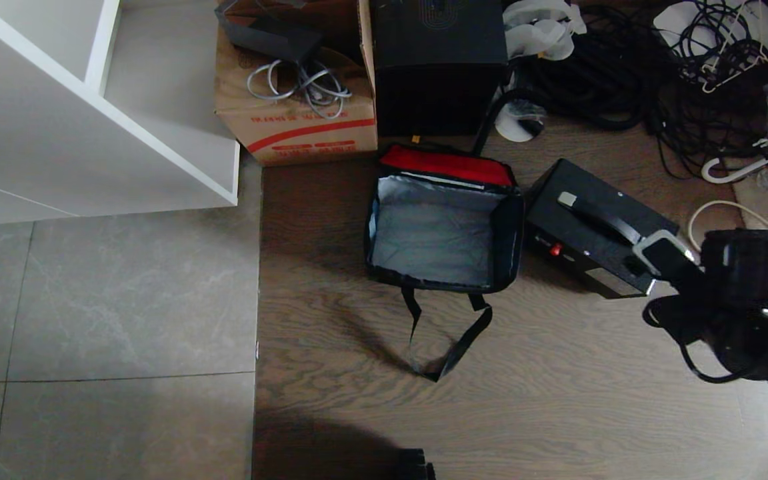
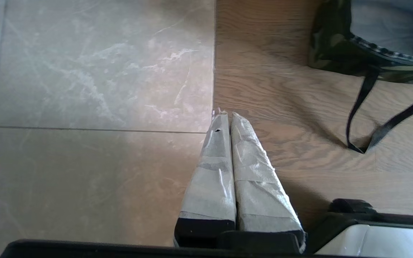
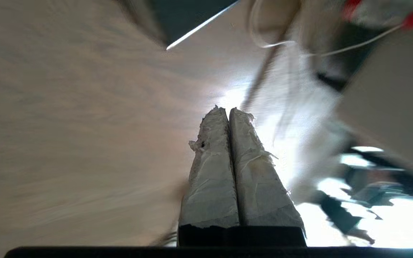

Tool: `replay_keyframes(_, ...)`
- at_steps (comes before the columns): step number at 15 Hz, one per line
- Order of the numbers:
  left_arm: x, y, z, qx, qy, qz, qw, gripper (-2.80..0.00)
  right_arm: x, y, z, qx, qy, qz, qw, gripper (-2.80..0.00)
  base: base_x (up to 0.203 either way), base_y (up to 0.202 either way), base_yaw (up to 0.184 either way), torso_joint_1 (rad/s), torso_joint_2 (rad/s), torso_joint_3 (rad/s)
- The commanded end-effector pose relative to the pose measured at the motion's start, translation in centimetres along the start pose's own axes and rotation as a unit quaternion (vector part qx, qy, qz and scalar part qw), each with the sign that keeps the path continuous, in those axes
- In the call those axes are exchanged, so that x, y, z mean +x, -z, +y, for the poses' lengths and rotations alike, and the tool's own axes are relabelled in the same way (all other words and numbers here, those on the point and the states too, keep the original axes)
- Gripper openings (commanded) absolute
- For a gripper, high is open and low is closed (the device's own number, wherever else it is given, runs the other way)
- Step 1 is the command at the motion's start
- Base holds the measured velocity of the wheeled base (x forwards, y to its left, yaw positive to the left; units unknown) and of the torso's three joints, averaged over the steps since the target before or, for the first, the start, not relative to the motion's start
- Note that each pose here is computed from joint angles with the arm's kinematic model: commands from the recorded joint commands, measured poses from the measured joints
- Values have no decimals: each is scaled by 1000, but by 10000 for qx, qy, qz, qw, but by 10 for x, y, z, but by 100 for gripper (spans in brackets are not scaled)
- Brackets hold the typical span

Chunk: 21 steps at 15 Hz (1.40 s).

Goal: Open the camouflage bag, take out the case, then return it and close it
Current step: Grip the handle again

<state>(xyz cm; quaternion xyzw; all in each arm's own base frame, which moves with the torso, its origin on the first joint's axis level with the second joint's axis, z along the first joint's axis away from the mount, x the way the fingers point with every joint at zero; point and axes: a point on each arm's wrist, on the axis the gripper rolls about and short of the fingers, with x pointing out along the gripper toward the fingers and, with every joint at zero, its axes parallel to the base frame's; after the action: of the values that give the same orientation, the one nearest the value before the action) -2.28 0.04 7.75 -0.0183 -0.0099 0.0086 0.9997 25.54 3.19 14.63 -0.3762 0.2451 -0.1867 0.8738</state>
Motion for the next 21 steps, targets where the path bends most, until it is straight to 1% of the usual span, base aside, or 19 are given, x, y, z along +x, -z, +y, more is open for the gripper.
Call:
replay_keyframes(1, 1, 3, 0, -1, -5, 44, 10000, -280, -61, 24, -43, 1016, -252, -640, 9924, -280, 0, 0, 0, 0, 0, 0)
replay_keyframes(3, 1, 3, 0, -1, 2, 44, 10000, -280, -107, 59, -62, 1703, -926, -1029, 9756, -280, 0, 0, 0, 0, 0, 0)
replay_keyframes(5, 1, 3, 0, -1, 2, 44, 10000, -280, -149, 108, -68, 2330, -1363, -1175, 9557, -280, 0, 0, 0, 0, 0, 0)
replay_keyframes(7, 1, 3, 0, 3, -5, 44, 10000, -280, -175, 155, -58, 2803, -1609, -1196, 9387, -280, 0, 0, 0, 0, 0, 0)
replay_keyframes(9, 1, 3, 0, -1, -5, 44, 10000, -280, -185, 189, -36, 3210, -1882, -1165, 9209, -280, 0, 0, 0, 0, 0, 0)
replay_keyframes(10, 1, 3, 0, -1, 1, 44, 10000, -280, -185, 201, -23, 3335, -2056, -1233, 9118, -280, 0, 0, 0, 0, 0, 0)
replay_keyframes(11, 1, 3, 0, -1, 1, 44, 10000, -280, -187, 208, -16, 3455, -2116, -1488, 9020, -280, 0, 0, 0, 0, 0, 0)
replay_keyframes(13, 1, 3, 0, -1, 0, 44, 10000, -280, -192, 217, -11, 3646, -1989, -2113, 8848, -280, 0, 0, 0, 0, 0, 0)
replay_keyframes(15, 1, 3, 0, -1, -5, 44, 10000, -280, -191, 218, -9, 3884, -1935, -2405, 8682, -280, 0, 0, 0, 0, 0, 0)
replay_keyframes(16, 1, 3, 0, -1, -5, 44, 10000, -280, -191, 218, -9, 3893, -1937, -2404, 8678, -280, 0, 0, 0, 0, 0, 0)
replay_keyframes(17, 1, 3, 0, -1, 2, 44, 10000, -280, -191, 219, -8, 3851, -1992, -2270, 8721, -280, 0, 0, 0, 0, 0, 0)
replay_keyframes(21, 1, 3, 0, -1, 1, 44, 10000, -280, -191, 219, -8, 3878, -1994, -2270, 8708, -280, 0, 0, 0, 0, 0, 0)
